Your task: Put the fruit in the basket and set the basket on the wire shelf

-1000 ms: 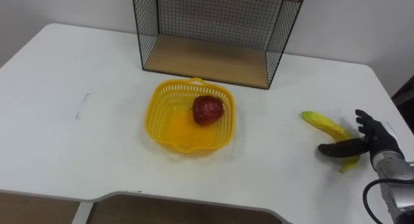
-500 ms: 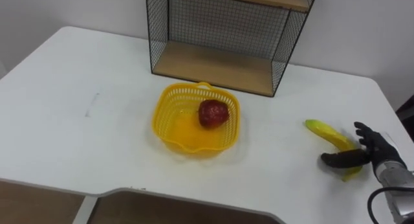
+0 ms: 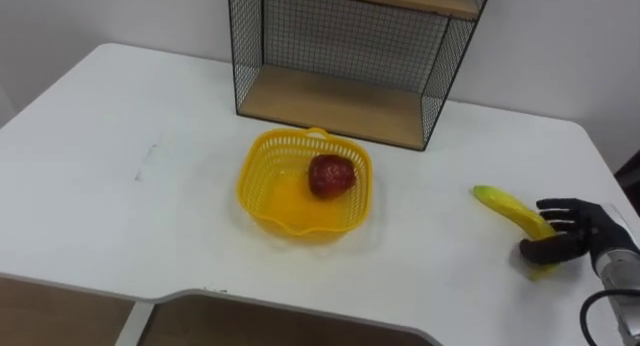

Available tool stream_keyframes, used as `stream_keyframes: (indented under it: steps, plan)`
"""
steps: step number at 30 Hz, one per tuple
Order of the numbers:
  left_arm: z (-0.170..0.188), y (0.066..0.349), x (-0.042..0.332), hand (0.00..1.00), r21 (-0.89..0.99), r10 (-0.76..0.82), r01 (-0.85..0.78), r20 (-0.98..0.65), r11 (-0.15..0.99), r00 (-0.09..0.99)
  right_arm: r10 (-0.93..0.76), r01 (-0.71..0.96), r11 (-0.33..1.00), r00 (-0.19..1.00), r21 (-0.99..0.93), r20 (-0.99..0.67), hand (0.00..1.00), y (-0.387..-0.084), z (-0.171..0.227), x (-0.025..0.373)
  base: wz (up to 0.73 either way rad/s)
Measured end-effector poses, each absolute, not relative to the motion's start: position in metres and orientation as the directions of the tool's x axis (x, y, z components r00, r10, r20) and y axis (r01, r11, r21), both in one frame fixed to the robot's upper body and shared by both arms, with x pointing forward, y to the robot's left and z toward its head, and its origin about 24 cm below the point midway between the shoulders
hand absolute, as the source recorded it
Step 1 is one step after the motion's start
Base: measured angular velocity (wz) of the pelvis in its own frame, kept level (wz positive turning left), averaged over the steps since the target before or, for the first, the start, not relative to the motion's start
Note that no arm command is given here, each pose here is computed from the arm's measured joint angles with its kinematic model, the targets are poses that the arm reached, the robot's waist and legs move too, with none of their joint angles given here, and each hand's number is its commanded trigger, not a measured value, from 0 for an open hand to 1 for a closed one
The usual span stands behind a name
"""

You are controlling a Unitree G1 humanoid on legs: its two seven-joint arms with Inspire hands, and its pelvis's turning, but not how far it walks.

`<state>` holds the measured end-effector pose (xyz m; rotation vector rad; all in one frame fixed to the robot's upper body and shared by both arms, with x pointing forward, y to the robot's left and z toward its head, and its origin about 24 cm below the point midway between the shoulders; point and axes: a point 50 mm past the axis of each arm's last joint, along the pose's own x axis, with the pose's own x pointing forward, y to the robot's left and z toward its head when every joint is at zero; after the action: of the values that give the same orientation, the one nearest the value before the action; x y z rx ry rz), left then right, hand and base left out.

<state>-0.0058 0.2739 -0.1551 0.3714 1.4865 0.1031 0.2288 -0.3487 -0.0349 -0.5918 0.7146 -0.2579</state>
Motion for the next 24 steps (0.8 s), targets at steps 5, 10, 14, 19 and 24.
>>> stream_keyframes:
  steps: [5,10,14,19,24]
  plan:
    - [-0.155,0.274,-0.005,0.00,0.303,0.292,0.159,-0.952,0.939,0.092,-0.427,0.003,0.779,0.734,-0.627,-0.527,1.00,-0.351,-0.034,0.227,0.00]
    - [-0.155,0.274,-0.003,0.00,0.302,0.290,0.160,-0.952,0.940,0.096,-0.446,-0.002,0.754,0.733,-0.657,-0.514,1.00,-0.353,-0.032,0.226,0.00]
    - [-0.156,0.272,-0.002,0.00,0.298,0.285,0.170,-0.954,0.939,0.093,-0.444,-0.005,0.754,0.733,-0.656,-0.516,1.00,-0.352,-0.033,0.224,0.00]
    - [-0.157,0.272,0.000,0.00,0.298,0.285,0.175,-0.954,0.938,0.097,-0.435,0.006,0.756,0.752,-0.655,-0.496,1.00,-0.348,-0.030,0.226,-0.02]
    - [-0.157,0.271,0.002,0.00,0.303,0.288,0.193,-0.952,0.933,0.101,-0.425,0.052,0.783,0.772,-0.619,-0.472,1.00,-0.344,-0.023,0.232,-0.13]
